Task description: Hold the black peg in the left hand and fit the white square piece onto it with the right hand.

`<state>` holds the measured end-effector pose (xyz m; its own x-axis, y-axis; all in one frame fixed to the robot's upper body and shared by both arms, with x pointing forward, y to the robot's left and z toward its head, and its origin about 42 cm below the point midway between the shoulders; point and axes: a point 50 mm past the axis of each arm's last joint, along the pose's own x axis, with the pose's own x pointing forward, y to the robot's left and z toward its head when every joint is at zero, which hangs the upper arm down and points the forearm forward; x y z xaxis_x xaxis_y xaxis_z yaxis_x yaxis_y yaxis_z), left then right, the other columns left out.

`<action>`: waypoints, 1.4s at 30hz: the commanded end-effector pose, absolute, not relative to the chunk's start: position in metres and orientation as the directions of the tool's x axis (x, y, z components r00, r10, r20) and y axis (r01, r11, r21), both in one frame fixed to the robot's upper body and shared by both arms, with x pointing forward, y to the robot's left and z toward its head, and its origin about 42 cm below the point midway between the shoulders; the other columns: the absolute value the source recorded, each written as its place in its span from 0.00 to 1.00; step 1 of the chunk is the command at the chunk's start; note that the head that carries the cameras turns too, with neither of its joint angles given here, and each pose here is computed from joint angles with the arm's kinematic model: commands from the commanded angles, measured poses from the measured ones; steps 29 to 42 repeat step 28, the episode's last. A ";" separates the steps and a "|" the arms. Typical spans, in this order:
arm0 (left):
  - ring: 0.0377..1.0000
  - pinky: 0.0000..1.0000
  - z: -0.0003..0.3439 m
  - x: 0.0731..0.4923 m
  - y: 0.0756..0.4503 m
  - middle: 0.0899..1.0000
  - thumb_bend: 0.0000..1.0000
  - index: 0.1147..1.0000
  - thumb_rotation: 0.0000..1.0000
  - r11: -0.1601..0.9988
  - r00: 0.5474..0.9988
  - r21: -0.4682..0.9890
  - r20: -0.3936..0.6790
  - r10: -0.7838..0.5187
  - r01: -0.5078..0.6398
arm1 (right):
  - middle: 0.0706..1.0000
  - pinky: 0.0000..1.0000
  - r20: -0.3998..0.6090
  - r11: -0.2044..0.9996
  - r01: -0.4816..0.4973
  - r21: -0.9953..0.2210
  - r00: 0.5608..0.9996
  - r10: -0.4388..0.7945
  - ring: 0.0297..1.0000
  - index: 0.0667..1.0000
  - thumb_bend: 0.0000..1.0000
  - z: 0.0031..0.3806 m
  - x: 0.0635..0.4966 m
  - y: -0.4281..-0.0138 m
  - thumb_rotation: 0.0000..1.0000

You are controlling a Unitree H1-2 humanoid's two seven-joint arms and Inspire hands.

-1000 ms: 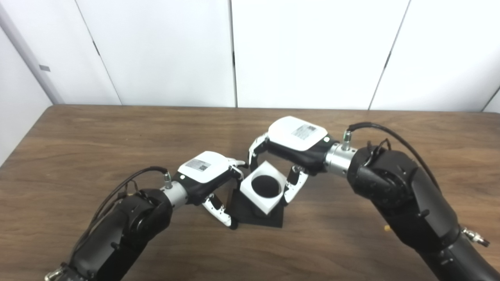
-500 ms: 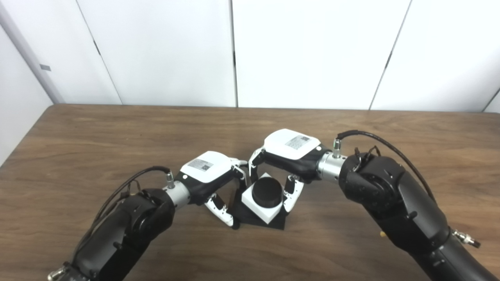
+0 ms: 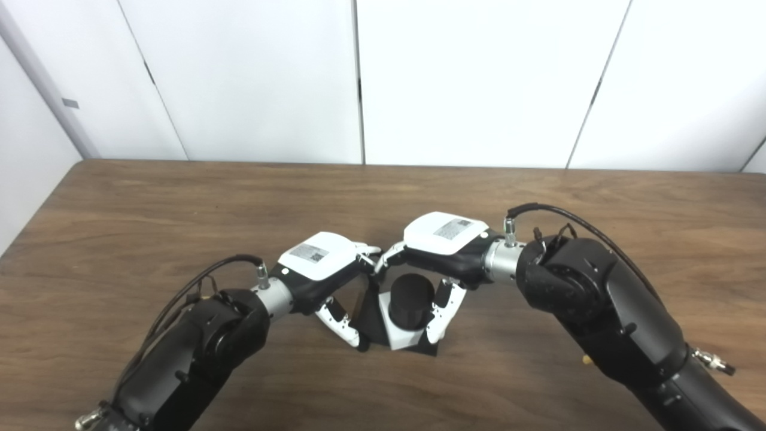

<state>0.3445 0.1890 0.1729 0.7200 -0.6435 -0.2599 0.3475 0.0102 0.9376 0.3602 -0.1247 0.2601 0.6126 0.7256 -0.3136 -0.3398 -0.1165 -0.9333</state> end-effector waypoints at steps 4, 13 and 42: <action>0.91 0.71 0.152 0.329 0.175 0.91 0.52 0.42 0.07 -0.055 0.645 0.890 -0.369 -0.669 0.453 | 0.82 0.74 -0.254 -0.087 -0.280 -0.956 0.644 0.722 0.81 0.82 0.99 0.285 0.366 -0.129 0.37; 0.91 0.71 0.151 0.327 0.175 0.91 0.52 0.42 0.07 -0.047 0.645 0.889 -0.366 -0.671 0.455 | 0.81 0.70 -0.212 -0.017 -0.278 -0.960 0.689 0.693 0.80 0.83 1.00 0.290 0.374 -0.146 0.36; 0.90 0.70 0.151 0.329 0.179 0.90 0.52 0.42 0.07 -0.052 0.649 0.891 -0.367 -0.666 0.451 | 0.82 0.63 -0.051 0.166 -0.166 -0.972 0.838 0.543 0.78 0.81 0.78 0.333 0.387 -0.222 0.00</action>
